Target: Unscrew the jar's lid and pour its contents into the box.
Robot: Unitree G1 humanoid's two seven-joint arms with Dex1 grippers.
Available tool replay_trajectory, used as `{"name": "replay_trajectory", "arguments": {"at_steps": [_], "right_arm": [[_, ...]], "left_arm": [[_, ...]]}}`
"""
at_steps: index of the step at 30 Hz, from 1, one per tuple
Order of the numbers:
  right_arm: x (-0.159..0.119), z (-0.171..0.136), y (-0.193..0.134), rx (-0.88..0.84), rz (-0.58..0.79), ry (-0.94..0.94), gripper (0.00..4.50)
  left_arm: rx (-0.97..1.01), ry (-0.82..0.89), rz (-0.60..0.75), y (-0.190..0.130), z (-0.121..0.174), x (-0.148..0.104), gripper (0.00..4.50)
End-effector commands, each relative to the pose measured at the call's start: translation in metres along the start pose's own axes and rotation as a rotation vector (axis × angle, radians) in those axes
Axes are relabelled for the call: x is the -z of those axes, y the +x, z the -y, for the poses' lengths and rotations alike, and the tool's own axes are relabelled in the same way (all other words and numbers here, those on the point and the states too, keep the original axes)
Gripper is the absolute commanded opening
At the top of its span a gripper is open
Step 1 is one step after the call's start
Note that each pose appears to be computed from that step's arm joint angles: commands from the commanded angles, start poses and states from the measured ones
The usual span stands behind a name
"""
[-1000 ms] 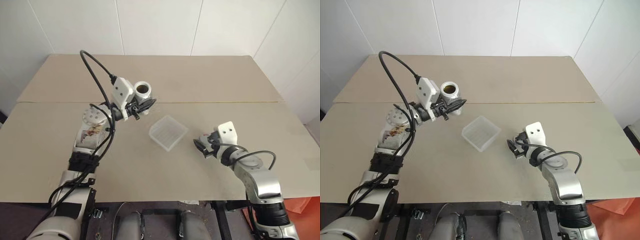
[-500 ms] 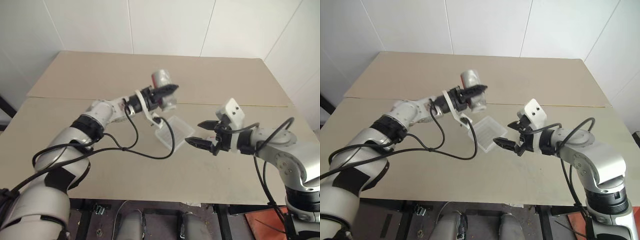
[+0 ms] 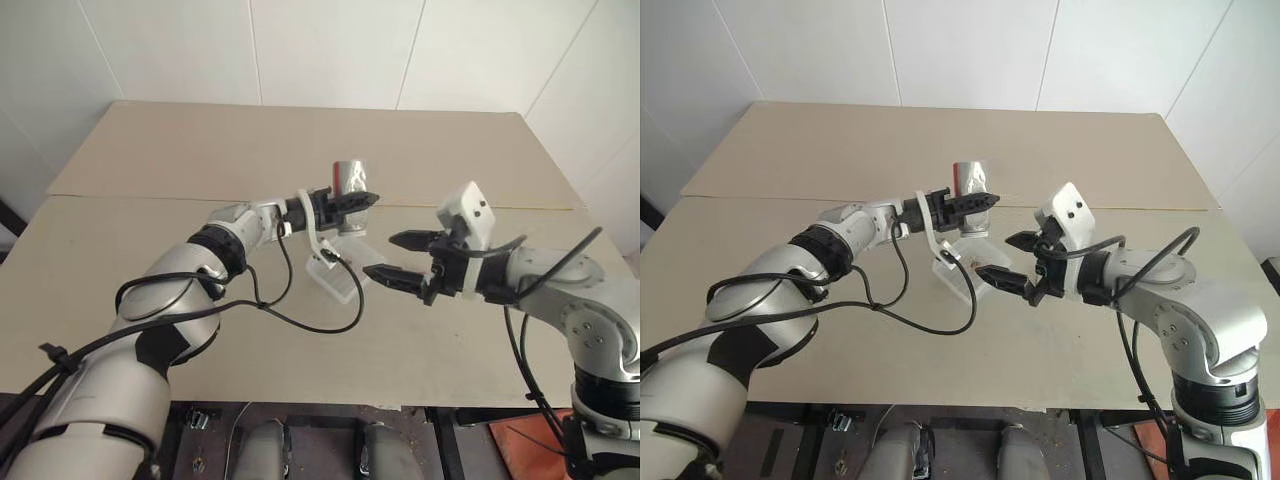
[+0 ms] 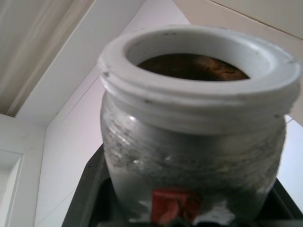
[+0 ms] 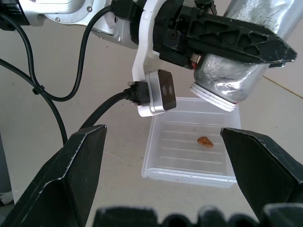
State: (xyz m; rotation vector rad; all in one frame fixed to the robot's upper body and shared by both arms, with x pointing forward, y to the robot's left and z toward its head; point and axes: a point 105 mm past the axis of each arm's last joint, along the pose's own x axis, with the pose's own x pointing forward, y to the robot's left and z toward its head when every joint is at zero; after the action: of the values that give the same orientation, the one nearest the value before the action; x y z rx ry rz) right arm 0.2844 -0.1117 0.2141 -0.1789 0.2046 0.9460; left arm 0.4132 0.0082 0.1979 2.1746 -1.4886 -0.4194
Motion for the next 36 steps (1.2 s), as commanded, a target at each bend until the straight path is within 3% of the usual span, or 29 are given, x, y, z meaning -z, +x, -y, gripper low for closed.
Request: {"name": "replay_trajectory", "arguments": {"at_steps": [1, 6, 10, 13, 15, 19, 25, 33, 36], "right_arm": [[-0.01, -0.002, -0.005, 0.013, 0.042, -0.038, 4.48], [-0.012, -0.001, -0.005, 0.031, 0.067, -0.07, 4.48], [-0.012, -0.001, -0.004, 0.038, 0.087, -0.079, 4.48], [-0.013, -0.001, -0.001, 0.035, 0.093, -0.081, 4.48], [-0.014, 0.0, 0.0, 0.035, 0.097, -0.082, 4.48], [-0.016, 0.001, 0.001, 0.031, 0.102, -0.083, 4.48], [-0.017, 0.002, 0.003, 0.023, 0.107, -0.079, 4.48], [-0.02, 0.001, 0.002, 0.019, 0.112, -0.088, 4.5], [-0.019, 0.001, 0.001, 0.018, 0.109, -0.088, 4.5]], "left_arm": [[-0.052, -0.031, -0.041, 0.006, -0.015, 0.017, 1.93], [-0.034, -0.529, -0.334, -0.024, -0.002, 0.051, 1.93], [-0.131, -1.357, -0.69, -0.063, 0.026, 0.071, 1.93], [-0.233, -1.843, -0.762, -0.089, 0.038, 0.059, 1.93], [-0.266, -2.043, -0.789, -0.104, 0.042, 0.047, 1.93], [-0.269, -2.18, -0.871, -0.127, 0.05, 0.021, 1.93], [-0.224, -2.246, -0.932, -0.134, 0.061, -0.021, 1.93], [-0.231, -2.271, -0.99, -0.15, 0.066, -0.031, 4.48], [-0.186, -2.265, -0.942, -0.167, 0.05, -0.035, 4.48]]}}
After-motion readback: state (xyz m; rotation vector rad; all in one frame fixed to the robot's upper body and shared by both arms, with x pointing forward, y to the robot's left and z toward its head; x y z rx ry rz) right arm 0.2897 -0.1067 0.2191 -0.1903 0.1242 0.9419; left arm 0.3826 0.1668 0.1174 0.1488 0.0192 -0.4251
